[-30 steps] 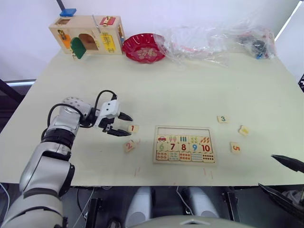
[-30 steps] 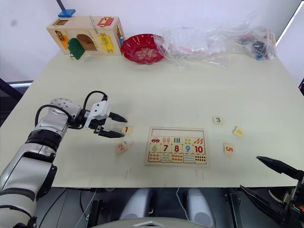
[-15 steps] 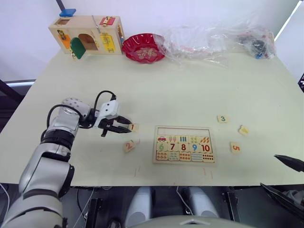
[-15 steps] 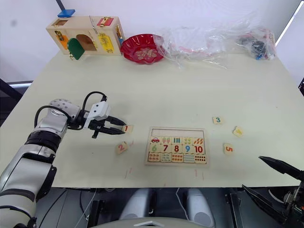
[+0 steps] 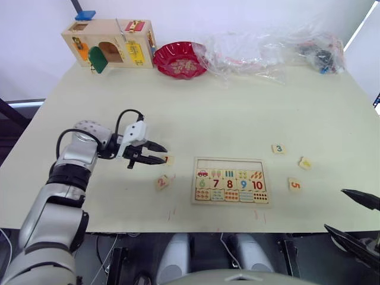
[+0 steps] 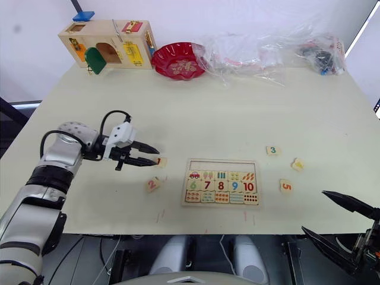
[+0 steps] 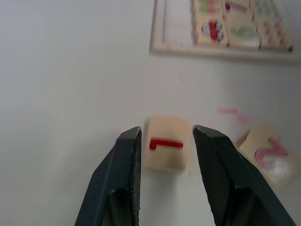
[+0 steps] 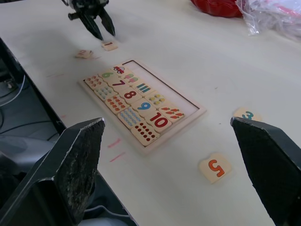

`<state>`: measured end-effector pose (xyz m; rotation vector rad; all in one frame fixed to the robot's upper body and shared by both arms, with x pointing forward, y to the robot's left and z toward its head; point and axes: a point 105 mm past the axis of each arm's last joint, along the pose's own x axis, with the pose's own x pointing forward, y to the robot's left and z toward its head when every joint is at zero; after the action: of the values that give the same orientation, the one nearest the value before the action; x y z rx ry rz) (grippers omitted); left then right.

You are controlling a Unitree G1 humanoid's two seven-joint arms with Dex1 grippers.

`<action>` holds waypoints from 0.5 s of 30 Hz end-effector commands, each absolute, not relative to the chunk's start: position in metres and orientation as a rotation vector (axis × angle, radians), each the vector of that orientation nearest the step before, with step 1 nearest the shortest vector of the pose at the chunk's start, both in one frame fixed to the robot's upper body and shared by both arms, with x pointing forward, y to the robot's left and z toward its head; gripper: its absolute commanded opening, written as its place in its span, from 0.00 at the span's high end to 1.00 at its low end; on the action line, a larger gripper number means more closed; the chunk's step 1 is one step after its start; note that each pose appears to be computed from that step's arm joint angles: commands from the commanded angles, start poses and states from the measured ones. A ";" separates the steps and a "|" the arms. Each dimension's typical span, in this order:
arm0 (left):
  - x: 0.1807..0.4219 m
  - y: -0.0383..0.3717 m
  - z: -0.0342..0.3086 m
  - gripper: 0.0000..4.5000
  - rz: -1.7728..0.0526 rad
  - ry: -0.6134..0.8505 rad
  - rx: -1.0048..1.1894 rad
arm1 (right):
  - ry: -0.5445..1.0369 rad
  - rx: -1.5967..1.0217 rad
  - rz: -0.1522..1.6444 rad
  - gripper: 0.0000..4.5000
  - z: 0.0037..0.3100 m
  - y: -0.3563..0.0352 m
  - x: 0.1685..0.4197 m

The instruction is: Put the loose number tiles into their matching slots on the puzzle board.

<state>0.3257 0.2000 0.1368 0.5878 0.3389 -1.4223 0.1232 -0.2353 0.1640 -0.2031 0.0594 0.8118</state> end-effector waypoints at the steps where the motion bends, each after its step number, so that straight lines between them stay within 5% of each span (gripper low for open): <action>1: 0.315 0.192 0.158 0.59 -1.444 0.303 0.578 | 0.027 -0.205 0.837 0.00 0.171 -0.228 0.124; 6: 0.303 0.192 0.164 0.59 -1.460 0.337 0.548 | 0.018 -0.193 0.844 0.00 0.169 -0.223 0.126; 11: 0.310 0.208 0.143 0.24 -1.425 0.397 0.582 | 0.014 -0.189 0.849 0.00 0.168 -0.223 0.129; 15: 0.319 0.207 0.133 0.24 -1.423 0.396 0.600 | 0.012 -0.191 0.853 0.00 0.169 -0.223 0.131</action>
<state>0.3158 0.2078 0.1233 0.5442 0.4325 -1.4034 0.1308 -0.2244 0.1655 -0.1894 0.0235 0.8450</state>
